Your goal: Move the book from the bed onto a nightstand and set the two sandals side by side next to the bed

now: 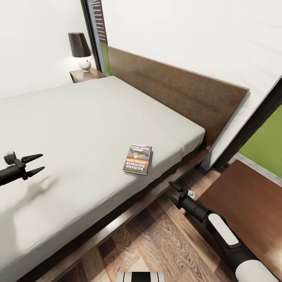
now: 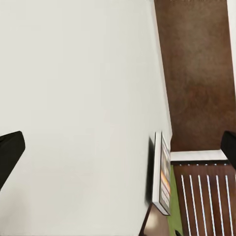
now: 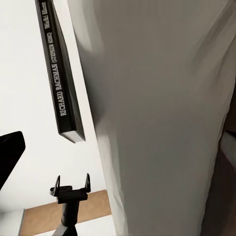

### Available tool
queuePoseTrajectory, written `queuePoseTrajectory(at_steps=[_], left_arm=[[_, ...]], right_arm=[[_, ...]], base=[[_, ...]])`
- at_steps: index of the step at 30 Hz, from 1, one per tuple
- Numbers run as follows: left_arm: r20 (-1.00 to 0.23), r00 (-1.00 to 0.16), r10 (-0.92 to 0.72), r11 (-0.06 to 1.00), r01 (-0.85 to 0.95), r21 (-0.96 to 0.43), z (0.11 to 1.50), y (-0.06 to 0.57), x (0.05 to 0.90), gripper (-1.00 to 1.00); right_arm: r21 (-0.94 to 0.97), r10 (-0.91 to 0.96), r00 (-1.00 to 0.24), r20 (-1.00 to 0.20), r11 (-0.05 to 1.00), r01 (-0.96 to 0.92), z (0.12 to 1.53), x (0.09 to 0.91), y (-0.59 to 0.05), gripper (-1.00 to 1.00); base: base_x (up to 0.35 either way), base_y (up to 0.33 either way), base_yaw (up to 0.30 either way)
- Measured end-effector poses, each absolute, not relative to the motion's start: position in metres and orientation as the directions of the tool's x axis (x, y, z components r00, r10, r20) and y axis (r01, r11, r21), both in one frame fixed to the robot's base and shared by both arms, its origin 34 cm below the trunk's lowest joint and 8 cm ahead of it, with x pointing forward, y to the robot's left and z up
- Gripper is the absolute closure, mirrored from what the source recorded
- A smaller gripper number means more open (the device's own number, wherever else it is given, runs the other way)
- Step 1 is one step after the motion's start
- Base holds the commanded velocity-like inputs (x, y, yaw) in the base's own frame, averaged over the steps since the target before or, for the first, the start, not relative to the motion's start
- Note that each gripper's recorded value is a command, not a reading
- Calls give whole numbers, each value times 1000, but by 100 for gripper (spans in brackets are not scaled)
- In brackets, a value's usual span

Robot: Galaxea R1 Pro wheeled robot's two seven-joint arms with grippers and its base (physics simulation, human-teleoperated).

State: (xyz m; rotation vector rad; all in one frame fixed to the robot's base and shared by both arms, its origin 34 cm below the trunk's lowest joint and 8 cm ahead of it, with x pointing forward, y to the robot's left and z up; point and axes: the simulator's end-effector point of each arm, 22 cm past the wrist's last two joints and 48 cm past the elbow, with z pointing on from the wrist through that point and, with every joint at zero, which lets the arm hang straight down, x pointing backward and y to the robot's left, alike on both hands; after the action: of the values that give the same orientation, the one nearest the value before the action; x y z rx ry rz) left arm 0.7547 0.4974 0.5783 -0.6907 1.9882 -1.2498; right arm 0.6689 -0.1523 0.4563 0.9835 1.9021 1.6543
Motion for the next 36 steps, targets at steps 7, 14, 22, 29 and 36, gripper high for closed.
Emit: queuePoseTrajectory(at_steps=[7, 14, 22, 29, 36], left_arm=[[-265, -628, -732, 398, -78, -914, 578, 497, 755, -100], [-265, -628, -732, 397, -78, -914, 579, 497, 755, -100], [-265, -628, -732, 397, -77, -914, 579, 497, 755, -100], [-265, -628, -732, 397, -76, -915, 579, 497, 755, -100], [-266, -628, -731, 397, -76, -915, 579, 497, 755, -100]], right_arm=[[973, 745, -655, 128, 34, 229, 456, 669, -151, -100], [973, 745, -655, 128, 34, 229, 456, 669, -151, -100], [973, 744, -655, 129, 32, 227, 457, 669, -151, -100], [973, 743, -657, 129, 32, 228, 457, 668, -150, -100], [973, 741, -658, 129, 33, 228, 457, 668, -150, -100]], base=[[23, 0, 0], [5, 0, 0], [1, 0, 0], [0, 0, 0], [0, 0, 0]])
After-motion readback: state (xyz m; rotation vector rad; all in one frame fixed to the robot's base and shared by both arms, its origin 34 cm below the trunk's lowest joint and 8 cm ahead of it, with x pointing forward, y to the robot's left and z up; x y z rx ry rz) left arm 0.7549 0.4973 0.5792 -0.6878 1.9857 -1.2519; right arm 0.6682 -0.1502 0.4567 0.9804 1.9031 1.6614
